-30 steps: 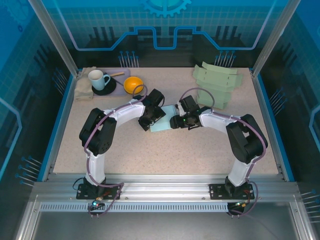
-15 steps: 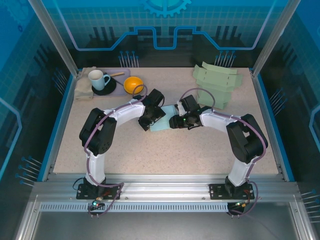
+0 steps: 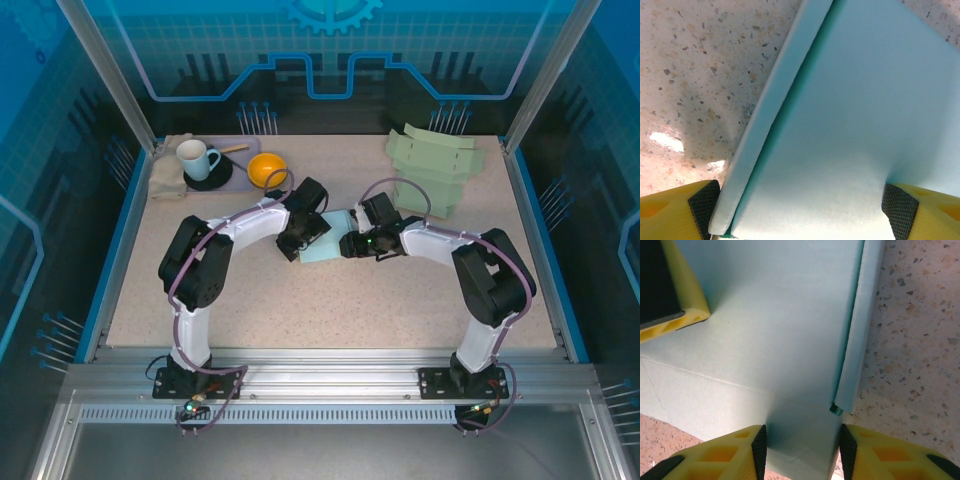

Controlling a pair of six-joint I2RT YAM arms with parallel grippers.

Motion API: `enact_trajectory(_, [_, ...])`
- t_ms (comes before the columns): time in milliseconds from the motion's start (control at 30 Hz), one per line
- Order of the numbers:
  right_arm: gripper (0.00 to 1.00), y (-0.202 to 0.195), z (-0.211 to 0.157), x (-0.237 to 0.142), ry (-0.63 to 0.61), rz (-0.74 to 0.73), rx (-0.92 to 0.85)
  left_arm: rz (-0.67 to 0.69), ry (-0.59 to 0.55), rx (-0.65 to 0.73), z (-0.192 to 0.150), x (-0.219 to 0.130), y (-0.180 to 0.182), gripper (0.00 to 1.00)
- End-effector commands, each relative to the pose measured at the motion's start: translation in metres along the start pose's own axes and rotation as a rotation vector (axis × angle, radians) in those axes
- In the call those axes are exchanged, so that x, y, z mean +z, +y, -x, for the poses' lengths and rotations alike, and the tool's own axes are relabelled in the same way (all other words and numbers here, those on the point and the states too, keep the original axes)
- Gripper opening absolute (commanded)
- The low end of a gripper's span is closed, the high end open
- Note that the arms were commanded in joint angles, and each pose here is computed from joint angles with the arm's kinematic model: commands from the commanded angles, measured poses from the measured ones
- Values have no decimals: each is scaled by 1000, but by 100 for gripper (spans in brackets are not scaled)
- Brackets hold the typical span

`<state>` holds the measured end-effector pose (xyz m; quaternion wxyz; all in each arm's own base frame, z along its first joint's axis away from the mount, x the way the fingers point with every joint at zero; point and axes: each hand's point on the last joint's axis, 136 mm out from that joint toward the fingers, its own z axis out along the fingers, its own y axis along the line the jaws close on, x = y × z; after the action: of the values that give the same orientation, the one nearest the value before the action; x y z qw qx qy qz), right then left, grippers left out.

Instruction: Fold the paper box

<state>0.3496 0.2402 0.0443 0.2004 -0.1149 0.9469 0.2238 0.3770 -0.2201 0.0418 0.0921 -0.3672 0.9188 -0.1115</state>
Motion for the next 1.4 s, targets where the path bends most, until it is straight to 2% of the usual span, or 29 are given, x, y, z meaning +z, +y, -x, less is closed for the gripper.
enact_trajectory(0, [43,-11,-11,1,12,-35,-11,195,8,-9,1,32,52,88])
enact_trajectory(300, [43,-17,-18,7,13,-46,-27,205,9,-11,1,36,56,88])
enact_trajectory(533, [37,-26,-25,16,-8,-52,-67,218,11,-10,1,38,60,88])
enact_trajectory(867, [39,-45,-38,21,-17,-85,-104,231,16,-9,1,39,65,88])
enact_trajectory(1167, [37,-31,-23,-5,-108,-6,-60,244,11,-8,1,40,70,88])
enact_trajectory(1367, [27,-21,-10,-27,-122,8,21,245,5,-8,3,39,69,88])
